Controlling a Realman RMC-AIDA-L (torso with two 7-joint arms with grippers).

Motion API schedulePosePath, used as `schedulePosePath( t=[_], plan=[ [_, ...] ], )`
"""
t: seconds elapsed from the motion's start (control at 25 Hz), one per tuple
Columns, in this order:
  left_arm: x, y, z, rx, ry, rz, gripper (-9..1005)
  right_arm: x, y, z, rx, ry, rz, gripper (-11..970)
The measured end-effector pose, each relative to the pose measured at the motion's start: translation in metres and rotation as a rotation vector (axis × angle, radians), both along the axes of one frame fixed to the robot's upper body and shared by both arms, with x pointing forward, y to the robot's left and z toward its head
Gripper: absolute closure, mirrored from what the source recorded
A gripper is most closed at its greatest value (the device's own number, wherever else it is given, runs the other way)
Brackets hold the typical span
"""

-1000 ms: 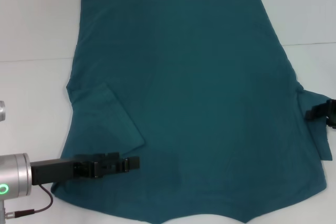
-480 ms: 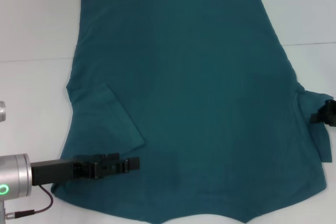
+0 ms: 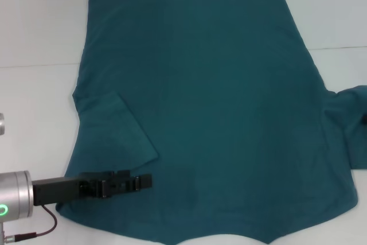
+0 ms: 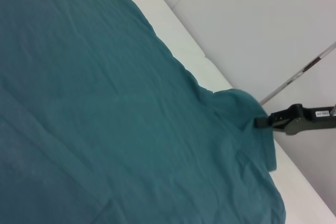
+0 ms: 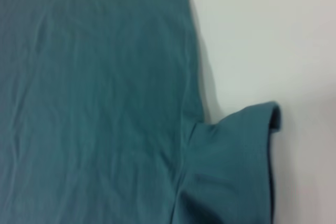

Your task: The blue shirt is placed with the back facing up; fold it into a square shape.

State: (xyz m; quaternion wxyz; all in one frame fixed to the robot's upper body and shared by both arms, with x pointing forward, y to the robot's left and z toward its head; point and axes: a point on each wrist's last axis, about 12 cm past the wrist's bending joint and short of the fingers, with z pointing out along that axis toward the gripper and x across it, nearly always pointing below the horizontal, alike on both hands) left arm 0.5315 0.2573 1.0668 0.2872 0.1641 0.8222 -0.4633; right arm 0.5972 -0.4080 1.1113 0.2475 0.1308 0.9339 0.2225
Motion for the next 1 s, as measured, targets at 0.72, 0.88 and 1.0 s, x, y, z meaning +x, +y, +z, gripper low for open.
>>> schedulePosePath(
  t=[0.72, 0.88, 1.0],
  plan=[
    [-0.002, 0.001, -0.001, -0.006, 0.013, 0.005, 91, 0.042, 0.012, 0.058, -0.178, 0.037, 0.144, 940],
    [-0.001, 0.001, -0.001, -0.006, 0.013, 0.006, 91, 0.044, 0.012, 0.065, -0.198, 0.045, 0.15, 940],
    [-0.001, 0.001, -0.001, -0.005, 0.013, 0.008, 91, 0.045, 0.011, 0.068, -0.221, 0.056, 0.158, 940]
  ],
)
